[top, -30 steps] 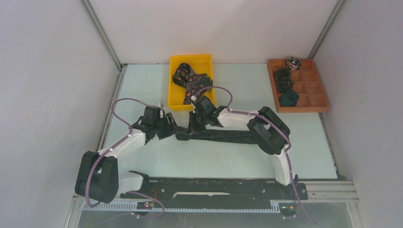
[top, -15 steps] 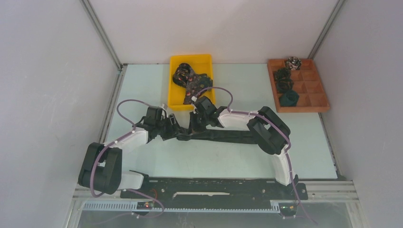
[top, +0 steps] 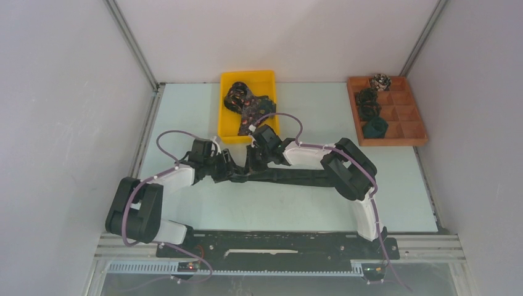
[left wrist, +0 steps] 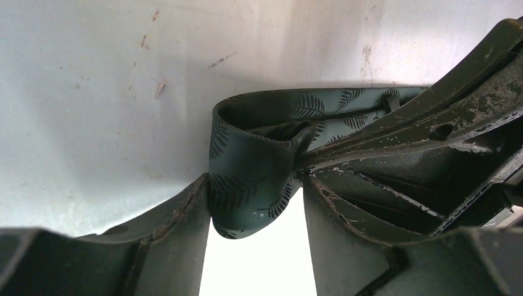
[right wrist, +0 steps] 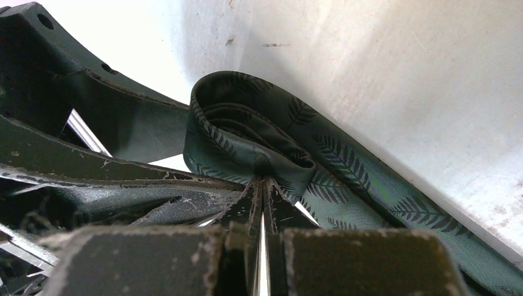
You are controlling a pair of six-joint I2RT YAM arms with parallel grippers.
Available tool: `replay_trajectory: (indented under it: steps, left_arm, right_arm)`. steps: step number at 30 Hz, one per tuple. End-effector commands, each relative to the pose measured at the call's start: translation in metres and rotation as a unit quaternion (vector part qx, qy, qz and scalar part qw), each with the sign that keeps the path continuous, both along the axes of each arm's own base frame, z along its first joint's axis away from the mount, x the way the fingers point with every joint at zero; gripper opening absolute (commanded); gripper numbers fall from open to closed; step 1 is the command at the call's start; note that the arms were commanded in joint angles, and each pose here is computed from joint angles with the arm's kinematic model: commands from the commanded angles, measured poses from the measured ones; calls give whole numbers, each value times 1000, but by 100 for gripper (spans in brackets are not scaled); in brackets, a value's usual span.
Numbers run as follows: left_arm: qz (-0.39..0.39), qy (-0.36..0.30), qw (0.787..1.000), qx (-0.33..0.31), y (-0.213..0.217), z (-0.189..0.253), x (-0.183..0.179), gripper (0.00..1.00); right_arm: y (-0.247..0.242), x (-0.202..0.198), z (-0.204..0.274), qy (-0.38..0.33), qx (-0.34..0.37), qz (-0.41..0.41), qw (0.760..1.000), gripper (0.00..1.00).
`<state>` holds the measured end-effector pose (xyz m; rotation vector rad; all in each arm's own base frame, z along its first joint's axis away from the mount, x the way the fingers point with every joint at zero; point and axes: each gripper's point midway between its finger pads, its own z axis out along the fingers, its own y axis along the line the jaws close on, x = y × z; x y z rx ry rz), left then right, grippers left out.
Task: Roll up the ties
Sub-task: Roll the tie at the center of the board.
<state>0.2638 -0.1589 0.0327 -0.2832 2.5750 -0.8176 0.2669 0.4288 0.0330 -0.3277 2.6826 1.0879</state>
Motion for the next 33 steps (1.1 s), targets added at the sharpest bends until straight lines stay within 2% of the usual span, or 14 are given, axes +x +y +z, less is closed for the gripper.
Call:
replay_trajectory:
  steps: [1, 12, 14, 20, 25, 33]
  left_arm:
    - [-10, -4, 1000, -29, -9, 5, 2, 57]
    - [-17, 0, 999, -33, -12, 2, 1, 54]
    - [-17, 1, 999, -35, -13, 3, 1, 49]
    - [-10, -7, 1000, -28, -11, 8, 3, 23]
    - [-7, -7, 1000, -8, -9, 11, 4, 9]
    - [21, -21, 998, 64, 7, 24, 13, 3]
  right_arm:
    - [-1, 2, -4, -1, -1, -3, 1000, 0]
    - [-1, 3, -2, -1, 1, -3, 1000, 0]
    - [-1, 3, -2, -2, 3, -3, 1000, 0]
    - [0, 6, 6, -8, 11, -4, 1000, 0]
    - [2, 8, 19, -16, 24, -5, 1000, 0]
    - [1, 7, 30, -21, 28, -4, 999, 0]
